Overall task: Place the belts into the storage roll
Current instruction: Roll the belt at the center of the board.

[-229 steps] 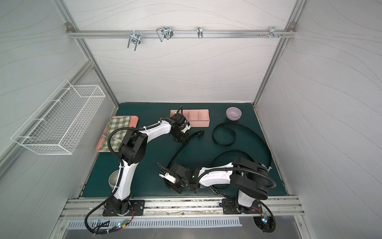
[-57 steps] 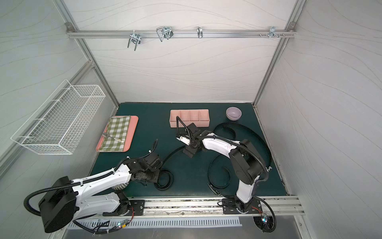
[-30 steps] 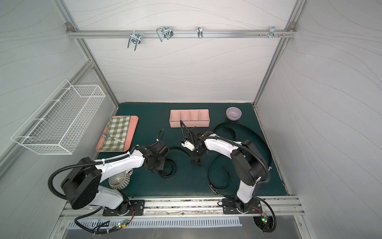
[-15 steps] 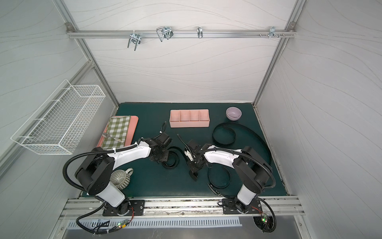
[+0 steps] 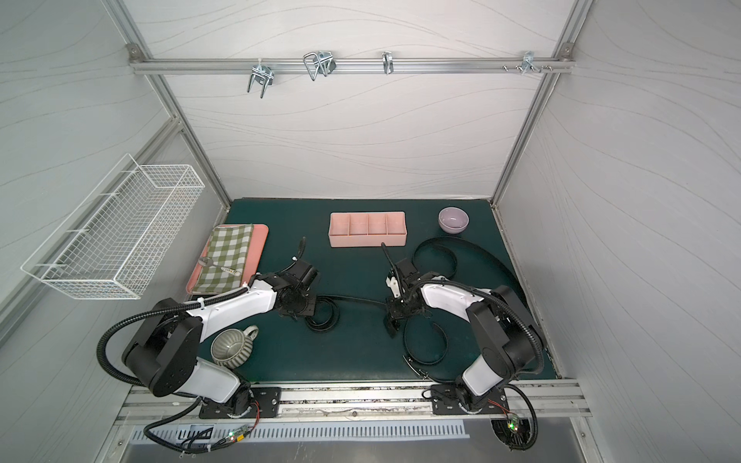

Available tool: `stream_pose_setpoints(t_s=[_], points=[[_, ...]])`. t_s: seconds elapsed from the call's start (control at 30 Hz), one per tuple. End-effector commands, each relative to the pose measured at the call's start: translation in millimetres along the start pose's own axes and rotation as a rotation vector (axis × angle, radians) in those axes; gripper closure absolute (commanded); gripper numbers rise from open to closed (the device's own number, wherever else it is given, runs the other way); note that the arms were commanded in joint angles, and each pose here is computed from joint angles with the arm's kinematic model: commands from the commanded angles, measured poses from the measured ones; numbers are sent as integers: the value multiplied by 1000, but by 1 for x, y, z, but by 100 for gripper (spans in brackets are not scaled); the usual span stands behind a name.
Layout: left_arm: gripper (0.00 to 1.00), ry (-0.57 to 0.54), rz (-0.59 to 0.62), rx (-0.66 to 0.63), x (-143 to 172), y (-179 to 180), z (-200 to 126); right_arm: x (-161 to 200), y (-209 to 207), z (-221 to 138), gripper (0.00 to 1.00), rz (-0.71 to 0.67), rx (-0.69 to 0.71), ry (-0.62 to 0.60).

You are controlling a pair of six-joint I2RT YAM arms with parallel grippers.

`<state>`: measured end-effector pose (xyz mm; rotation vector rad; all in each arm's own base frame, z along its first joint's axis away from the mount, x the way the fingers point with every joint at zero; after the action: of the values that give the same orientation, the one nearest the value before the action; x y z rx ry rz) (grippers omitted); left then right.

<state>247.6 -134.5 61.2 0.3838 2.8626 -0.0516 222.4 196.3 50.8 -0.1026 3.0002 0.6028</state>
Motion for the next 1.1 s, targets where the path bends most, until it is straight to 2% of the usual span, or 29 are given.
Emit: stream_pose_setpoints(t_s=[0.0, 0.3, 0.97, 1.07], points=[[100, 35, -43, -118, 7, 26, 0, 7, -36, -12, 100, 110, 105, 19], [100, 52, -40, -122, 12, 27, 3, -10, -55, -23, 100, 199, 89, -10], [100, 76, -13, -95, 13, 21, 7, -27, -69, -22, 99, 214, 119, 16], [96, 82, -9, -95, 14, 20, 9, -28, -68, -22, 99, 213, 114, 21]])
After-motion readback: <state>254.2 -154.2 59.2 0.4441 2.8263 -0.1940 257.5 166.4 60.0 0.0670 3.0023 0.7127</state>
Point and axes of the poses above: each gripper's point midway between its finger pads, its own z axis out along the fingers, its own y axis along the line the jaws close on, x = y × z, the point moved 3 cm from there along -z, back along the fingers, and after that the axes turned 13 degrees about z, right-handed, at the moved point
